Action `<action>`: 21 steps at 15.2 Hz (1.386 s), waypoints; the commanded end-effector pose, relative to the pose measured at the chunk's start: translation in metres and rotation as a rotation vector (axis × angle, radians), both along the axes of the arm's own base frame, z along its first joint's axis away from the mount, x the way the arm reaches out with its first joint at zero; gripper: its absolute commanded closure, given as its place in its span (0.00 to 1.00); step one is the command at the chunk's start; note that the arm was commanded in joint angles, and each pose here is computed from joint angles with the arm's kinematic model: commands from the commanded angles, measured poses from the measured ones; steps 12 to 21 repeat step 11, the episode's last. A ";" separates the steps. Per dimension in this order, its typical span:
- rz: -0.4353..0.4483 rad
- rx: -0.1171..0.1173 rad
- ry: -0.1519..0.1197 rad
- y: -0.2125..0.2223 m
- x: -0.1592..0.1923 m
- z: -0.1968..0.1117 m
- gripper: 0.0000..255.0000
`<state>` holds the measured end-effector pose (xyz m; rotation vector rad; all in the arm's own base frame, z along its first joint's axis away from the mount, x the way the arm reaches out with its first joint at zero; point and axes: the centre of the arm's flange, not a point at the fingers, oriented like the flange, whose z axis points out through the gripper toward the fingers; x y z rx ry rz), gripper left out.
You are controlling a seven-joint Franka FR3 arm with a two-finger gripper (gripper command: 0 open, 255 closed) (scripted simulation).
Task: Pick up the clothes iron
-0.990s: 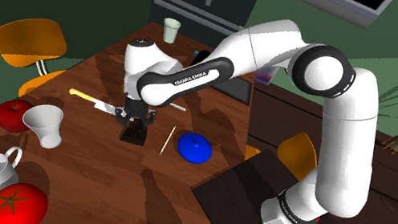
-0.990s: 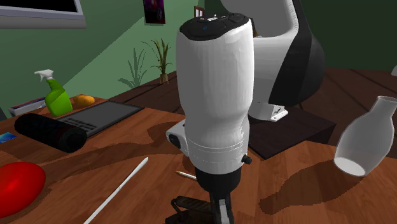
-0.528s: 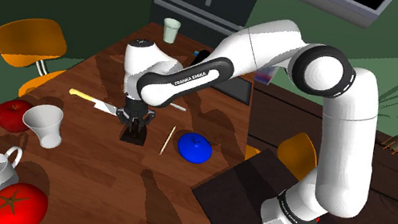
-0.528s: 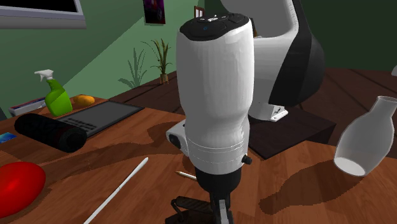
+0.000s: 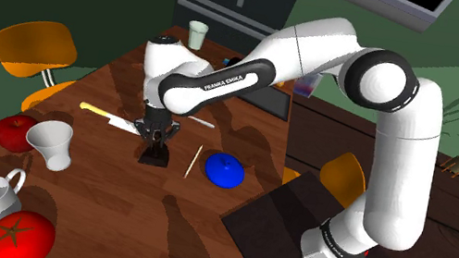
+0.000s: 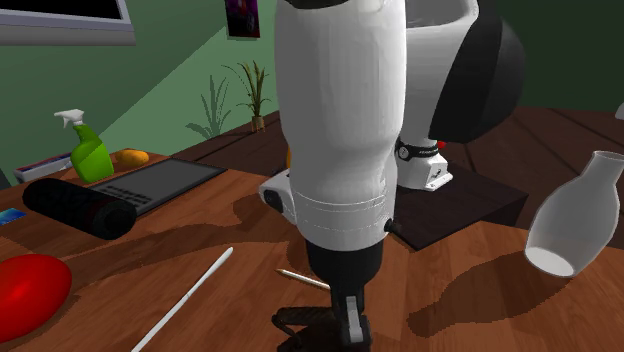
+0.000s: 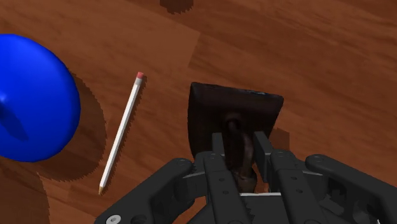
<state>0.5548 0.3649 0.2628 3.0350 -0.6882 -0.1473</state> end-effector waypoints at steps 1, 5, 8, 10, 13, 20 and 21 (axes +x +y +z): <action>0.000 0.000 0.000 0.000 0.000 0.011 1.00; 0.000 0.000 0.000 0.000 0.000 0.032 1.00; 0.000 0.000 0.000 0.000 0.000 0.048 1.00; 0.000 0.000 0.000 0.000 0.000 0.054 1.00; 0.000 0.000 0.000 0.000 0.000 0.054 1.00; 0.000 0.000 0.000 0.000 0.000 0.054 1.00; 0.000 0.000 0.000 0.000 0.000 0.054 1.00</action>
